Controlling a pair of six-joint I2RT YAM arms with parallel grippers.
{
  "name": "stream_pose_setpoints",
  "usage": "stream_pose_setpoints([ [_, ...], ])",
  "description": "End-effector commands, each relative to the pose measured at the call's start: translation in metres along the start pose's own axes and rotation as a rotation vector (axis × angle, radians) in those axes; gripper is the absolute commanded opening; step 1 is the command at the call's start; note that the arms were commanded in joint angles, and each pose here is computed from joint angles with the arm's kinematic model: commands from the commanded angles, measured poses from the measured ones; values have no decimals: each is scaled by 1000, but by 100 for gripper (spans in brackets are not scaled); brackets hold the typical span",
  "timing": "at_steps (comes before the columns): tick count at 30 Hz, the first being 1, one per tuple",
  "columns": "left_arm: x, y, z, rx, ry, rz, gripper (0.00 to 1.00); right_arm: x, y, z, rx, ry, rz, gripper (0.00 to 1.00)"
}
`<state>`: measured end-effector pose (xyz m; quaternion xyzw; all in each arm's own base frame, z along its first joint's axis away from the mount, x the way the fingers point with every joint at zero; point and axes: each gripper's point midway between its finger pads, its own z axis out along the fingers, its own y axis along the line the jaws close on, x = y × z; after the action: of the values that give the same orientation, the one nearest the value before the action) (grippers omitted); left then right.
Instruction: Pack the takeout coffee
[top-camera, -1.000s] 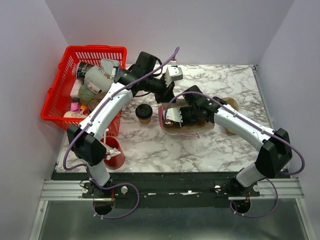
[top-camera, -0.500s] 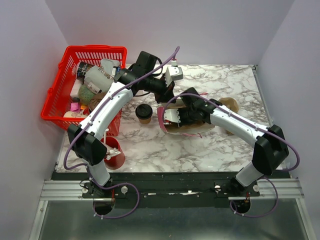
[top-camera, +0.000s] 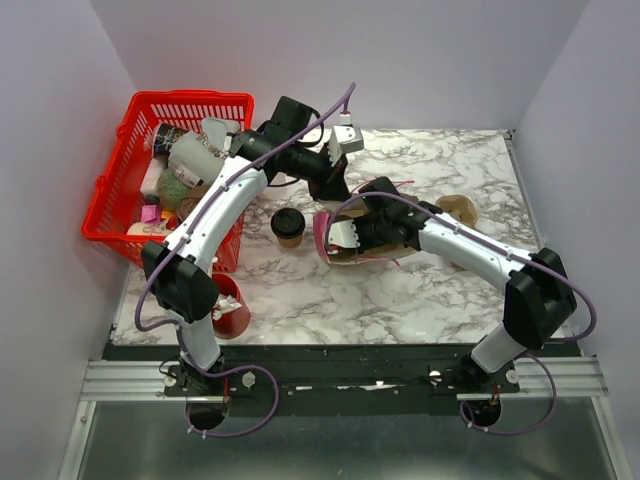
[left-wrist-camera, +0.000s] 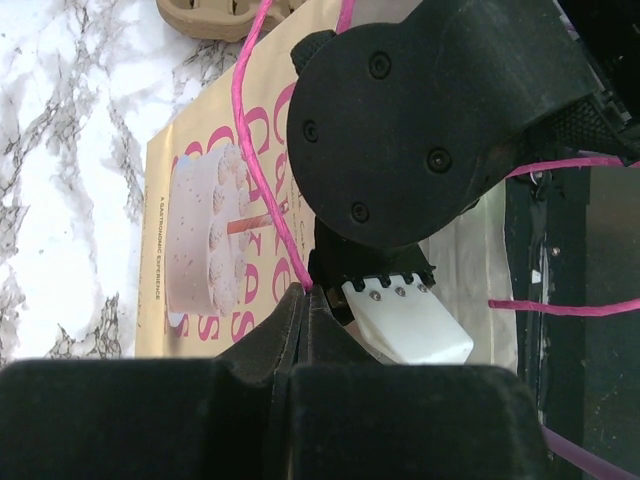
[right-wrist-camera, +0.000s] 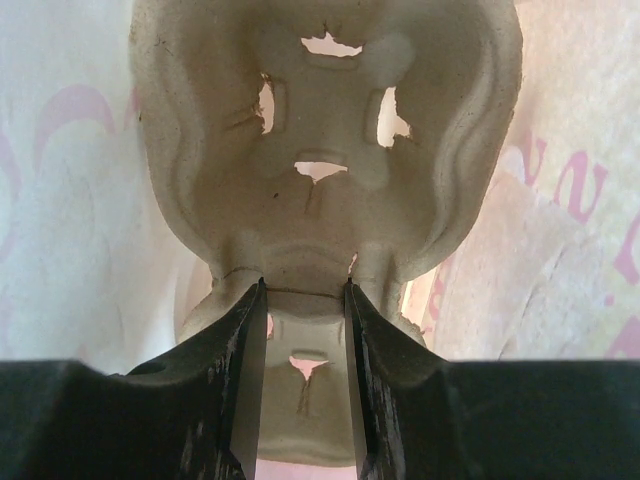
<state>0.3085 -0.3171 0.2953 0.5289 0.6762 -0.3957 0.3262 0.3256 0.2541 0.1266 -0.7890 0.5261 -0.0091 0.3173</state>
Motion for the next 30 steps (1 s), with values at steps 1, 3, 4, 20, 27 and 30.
stream_pose_setpoints([
  [1, -2, -7, -5, 34, -1, -4, 0, 1, 8, 15, -42, -24, -43, 1],
  [3, -1, -6, -5, 33, 2, -7, 0, 3, 9, 18, -47, -14, -33, 1],
  [4, -1, -6, -5, 33, 2, -7, 0, 4, 11, 21, -55, -9, -20, 1],
  [20, 4, -4, -6, 33, 22, -9, 0, 22, 7, 39, 48, 26, 54, 1],
  [27, 4, -3, -6, 31, 25, -10, 0, 36, 1, 43, 71, 107, 89, 1],
  [30, 4, -3, -6, 31, 23, -8, 0, 38, 3, 45, 66, 115, 90, 4],
])
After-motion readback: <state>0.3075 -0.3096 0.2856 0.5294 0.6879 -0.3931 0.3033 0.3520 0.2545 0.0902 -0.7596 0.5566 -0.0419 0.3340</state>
